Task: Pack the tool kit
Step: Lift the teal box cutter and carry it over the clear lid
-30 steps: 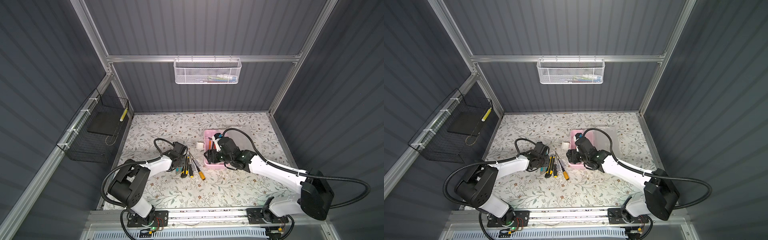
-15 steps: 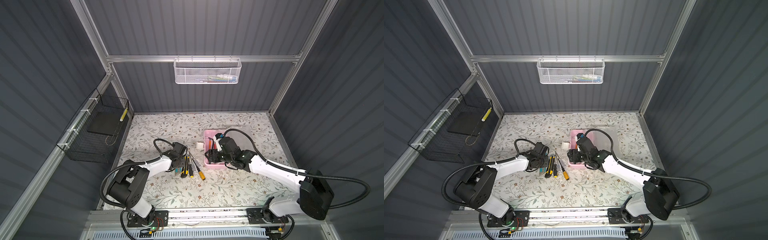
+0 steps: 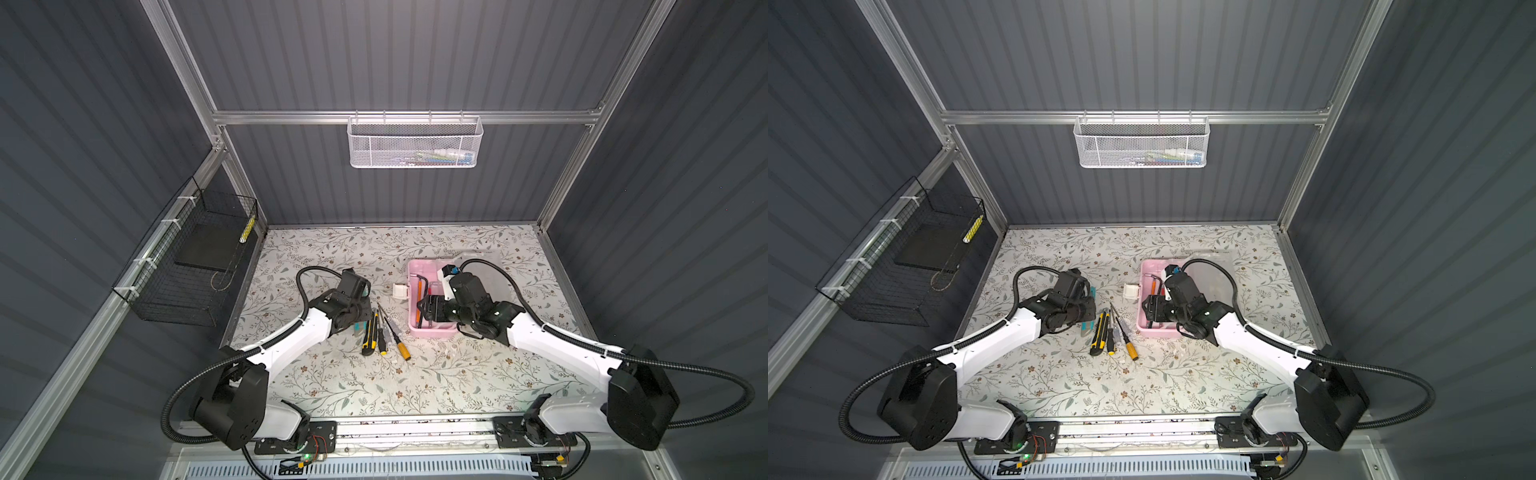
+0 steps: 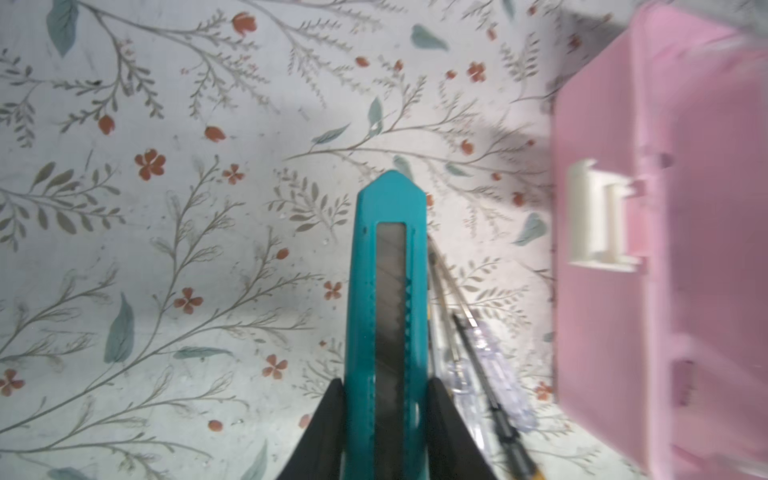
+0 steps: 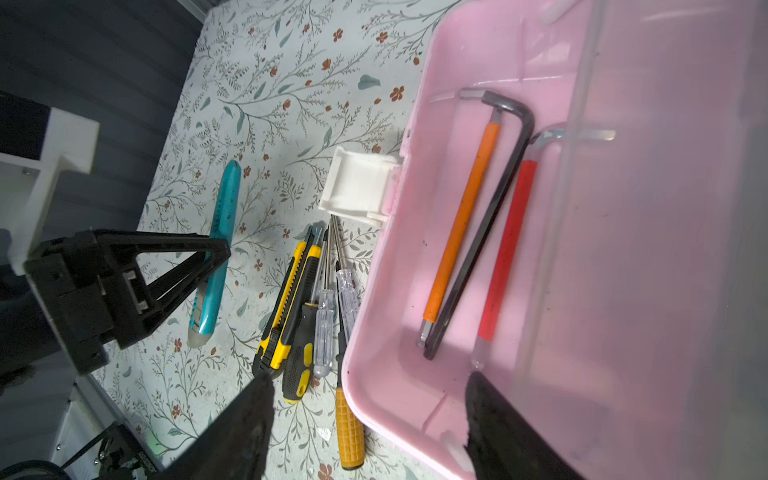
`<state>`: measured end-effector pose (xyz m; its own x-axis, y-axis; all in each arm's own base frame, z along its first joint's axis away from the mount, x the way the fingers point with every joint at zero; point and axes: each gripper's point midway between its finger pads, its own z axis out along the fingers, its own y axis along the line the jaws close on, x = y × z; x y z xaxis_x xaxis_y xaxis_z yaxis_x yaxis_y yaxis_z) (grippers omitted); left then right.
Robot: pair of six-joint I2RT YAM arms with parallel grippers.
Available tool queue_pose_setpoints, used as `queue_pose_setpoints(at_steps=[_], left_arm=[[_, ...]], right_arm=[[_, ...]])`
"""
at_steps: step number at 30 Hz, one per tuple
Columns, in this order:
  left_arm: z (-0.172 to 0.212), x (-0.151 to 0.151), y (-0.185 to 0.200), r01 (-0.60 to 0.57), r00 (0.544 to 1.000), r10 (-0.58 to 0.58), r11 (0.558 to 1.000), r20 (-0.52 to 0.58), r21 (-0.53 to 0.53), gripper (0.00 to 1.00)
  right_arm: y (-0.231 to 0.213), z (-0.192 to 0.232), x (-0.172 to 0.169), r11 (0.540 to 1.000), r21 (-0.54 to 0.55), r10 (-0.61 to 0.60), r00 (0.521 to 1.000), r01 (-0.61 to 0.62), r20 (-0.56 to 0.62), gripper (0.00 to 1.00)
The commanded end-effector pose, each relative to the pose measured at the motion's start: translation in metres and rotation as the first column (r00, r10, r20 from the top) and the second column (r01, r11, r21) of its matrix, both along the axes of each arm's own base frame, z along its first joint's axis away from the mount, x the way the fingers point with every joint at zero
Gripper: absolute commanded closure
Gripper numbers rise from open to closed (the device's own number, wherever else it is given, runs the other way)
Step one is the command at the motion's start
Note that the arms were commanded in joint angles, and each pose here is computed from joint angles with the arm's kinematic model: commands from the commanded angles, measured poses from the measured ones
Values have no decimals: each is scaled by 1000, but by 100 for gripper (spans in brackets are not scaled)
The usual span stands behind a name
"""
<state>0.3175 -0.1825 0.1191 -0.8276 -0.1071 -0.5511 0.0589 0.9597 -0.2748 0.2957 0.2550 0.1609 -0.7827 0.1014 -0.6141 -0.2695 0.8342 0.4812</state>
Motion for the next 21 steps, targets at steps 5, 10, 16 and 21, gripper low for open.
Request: queue_pose_setpoints(at_steps=[5,10,16,21], left_arm=[[83,17,-76,130,984,-87,947,154,-295,80],[120,31,-148,262,950,-166,885,265,-384,81],[118,42,-221,351,930,-245,818,275,-456,82],[102,47,-254,346,936,-249,774,248,-530,82]], right_arm=[[-41,44,5,995,21,-97,988,95,118,26],[-68,64,3,988,35,-155,973,151,174,26],[-92,76,-3,980,23,-198,956,198,218,25],[-105,79,-8,974,27,-227,947,227,229,25]])
